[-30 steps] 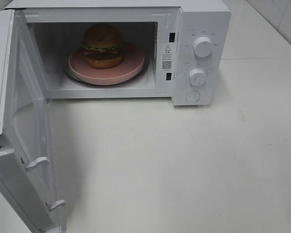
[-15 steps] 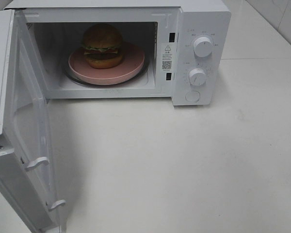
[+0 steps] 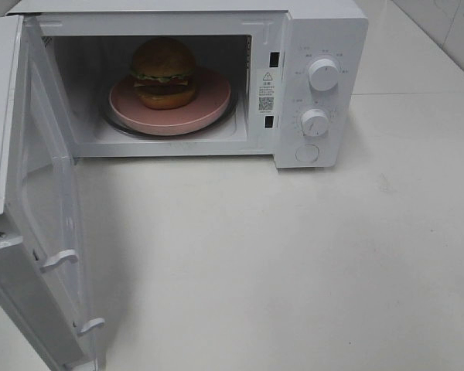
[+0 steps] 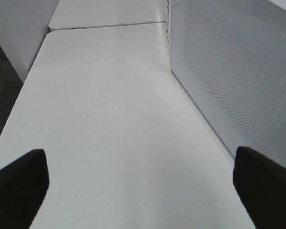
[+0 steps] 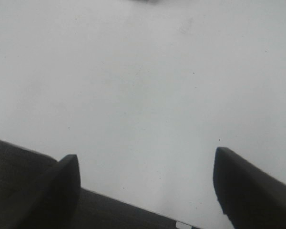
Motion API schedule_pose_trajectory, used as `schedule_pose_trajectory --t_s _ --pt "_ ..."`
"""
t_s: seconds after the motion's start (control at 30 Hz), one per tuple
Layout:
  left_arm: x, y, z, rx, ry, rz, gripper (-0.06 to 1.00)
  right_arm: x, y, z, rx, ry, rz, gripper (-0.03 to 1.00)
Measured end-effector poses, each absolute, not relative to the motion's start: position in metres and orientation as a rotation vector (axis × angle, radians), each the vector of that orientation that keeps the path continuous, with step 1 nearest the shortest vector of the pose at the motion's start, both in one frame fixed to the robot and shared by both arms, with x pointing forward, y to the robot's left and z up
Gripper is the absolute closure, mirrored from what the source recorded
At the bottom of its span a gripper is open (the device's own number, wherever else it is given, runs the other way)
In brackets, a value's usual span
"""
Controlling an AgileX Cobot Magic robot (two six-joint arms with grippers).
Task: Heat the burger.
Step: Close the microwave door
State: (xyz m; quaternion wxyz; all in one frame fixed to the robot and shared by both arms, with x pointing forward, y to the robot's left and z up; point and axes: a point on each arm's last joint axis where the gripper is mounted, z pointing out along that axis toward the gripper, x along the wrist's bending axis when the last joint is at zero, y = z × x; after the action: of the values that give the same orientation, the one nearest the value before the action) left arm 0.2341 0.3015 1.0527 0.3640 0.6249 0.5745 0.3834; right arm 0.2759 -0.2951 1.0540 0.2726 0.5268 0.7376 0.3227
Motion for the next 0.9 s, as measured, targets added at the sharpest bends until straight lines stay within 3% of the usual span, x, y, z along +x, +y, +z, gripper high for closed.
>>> schedule_pose_trajectory --t_s 0.9 --pt "0.234 0.301 1.053 1.608 1.478 0.987 -0.03 0.234 -0.308 1.057 1.453 1.593 0.99 0.22"
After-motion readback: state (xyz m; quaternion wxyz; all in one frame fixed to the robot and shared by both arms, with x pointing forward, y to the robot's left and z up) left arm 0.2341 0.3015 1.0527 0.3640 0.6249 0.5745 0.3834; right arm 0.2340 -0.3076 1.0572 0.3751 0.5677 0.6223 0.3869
